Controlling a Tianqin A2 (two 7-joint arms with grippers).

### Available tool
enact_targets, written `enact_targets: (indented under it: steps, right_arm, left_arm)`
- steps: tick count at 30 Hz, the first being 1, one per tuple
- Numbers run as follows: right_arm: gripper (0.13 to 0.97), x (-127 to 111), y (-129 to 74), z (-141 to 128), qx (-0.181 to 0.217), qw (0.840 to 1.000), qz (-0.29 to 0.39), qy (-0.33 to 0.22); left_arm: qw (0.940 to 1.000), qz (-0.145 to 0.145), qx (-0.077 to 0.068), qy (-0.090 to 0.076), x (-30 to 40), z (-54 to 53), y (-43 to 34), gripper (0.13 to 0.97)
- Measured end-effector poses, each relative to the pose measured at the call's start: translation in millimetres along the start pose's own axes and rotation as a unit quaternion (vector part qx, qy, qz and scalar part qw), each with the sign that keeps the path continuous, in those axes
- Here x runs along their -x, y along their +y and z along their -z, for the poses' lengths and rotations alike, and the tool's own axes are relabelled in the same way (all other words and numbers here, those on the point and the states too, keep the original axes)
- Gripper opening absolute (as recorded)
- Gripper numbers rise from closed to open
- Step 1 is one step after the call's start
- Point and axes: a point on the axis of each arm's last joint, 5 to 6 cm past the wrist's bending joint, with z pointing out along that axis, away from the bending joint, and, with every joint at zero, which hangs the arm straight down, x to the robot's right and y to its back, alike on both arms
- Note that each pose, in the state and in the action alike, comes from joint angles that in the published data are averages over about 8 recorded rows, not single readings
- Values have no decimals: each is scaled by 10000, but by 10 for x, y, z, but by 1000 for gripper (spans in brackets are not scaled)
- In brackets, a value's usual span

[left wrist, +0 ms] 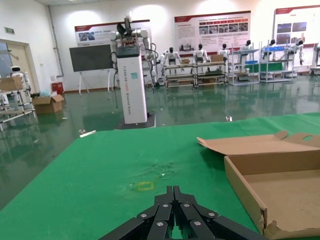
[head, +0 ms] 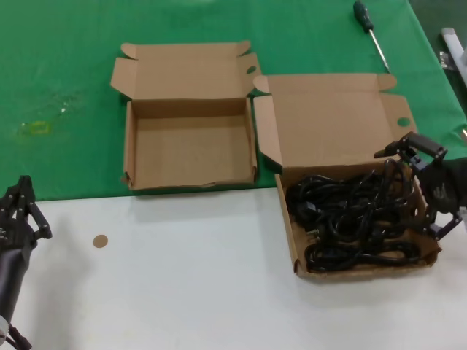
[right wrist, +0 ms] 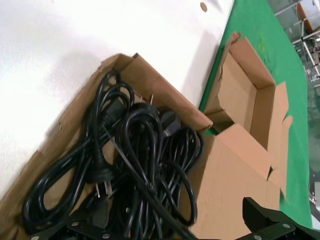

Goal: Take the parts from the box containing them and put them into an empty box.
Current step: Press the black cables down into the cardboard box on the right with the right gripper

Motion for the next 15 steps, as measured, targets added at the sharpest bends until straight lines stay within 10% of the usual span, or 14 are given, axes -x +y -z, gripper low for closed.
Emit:
enact_targets:
  steps: [15]
  right_arm:
    - [855,95,-89,-118,-97,9999,141,11]
  left_arm:
    - [10000,2,0,0,0,0,0,152]
